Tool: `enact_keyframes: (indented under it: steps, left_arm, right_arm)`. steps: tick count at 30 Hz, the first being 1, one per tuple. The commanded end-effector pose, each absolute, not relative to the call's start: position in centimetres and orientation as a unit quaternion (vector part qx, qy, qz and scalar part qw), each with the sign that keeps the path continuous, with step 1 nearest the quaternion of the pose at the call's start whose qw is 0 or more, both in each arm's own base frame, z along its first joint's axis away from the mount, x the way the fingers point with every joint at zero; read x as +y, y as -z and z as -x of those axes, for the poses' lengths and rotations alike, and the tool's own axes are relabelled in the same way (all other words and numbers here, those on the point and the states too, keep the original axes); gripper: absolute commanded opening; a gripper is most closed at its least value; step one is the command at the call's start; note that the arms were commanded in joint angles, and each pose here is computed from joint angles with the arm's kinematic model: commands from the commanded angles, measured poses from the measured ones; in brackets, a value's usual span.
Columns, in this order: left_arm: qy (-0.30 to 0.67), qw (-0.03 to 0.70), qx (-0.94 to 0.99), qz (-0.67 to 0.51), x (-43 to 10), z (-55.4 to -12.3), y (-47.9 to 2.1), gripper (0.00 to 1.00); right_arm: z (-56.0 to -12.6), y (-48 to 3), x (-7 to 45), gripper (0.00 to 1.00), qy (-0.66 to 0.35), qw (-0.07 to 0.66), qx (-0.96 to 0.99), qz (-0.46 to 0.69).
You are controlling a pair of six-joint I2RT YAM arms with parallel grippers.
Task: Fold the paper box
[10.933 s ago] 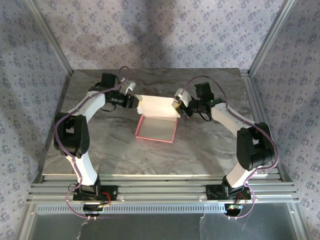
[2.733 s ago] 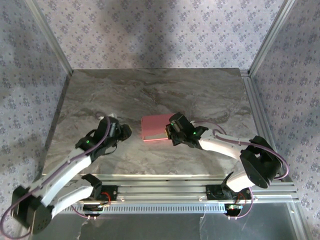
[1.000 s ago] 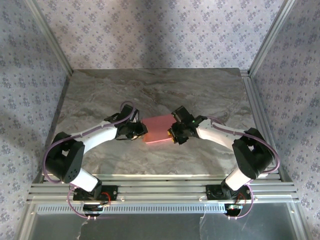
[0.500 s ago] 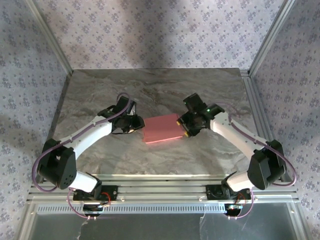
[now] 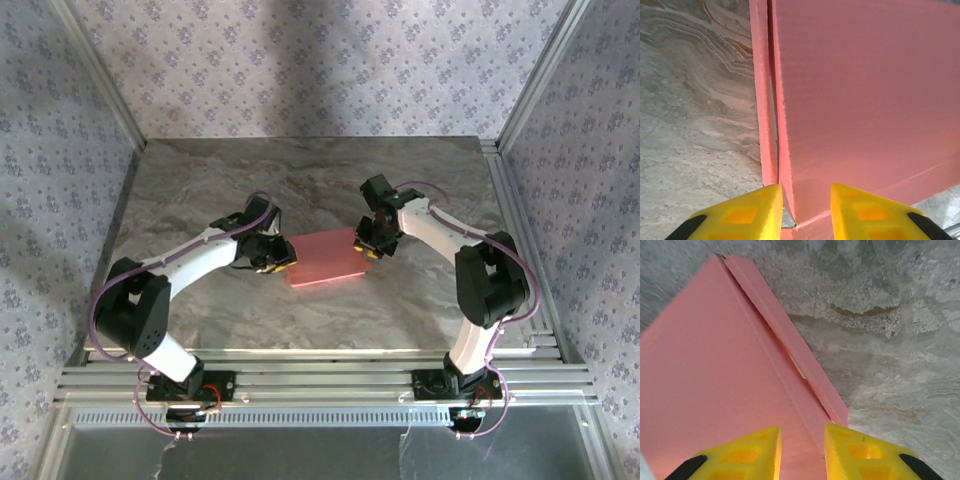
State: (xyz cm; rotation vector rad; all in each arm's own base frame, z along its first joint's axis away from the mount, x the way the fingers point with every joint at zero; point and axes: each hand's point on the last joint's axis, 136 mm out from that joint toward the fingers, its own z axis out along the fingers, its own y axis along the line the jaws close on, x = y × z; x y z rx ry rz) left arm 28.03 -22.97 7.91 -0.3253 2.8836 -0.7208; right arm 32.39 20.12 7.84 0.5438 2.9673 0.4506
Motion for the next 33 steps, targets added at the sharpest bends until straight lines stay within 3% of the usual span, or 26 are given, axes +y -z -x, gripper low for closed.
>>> enact_keyframes:
  steps: [1,26,33]
  left_arm:
    - [0.249,0.058,0.961,0.108,-23.7,-27.2,-6.9,0.3]
    - [0.176,0.053,0.979,0.093,-21.9,-25.4,-3.4,0.21]
    - [0.172,0.08,0.978,0.087,-21.7,-25.8,-4.6,0.18]
  right_arm:
    - [-31.5,-7.4,20.4,0.29,-0.139,0.026,0.98,-0.141]
    - [-28.9,-2.8,18.5,0.11,-0.074,-0.008,0.991,-0.115]
    - [-29.3,-4.6,18.4,0.1,-0.077,0.018,0.991,-0.109]
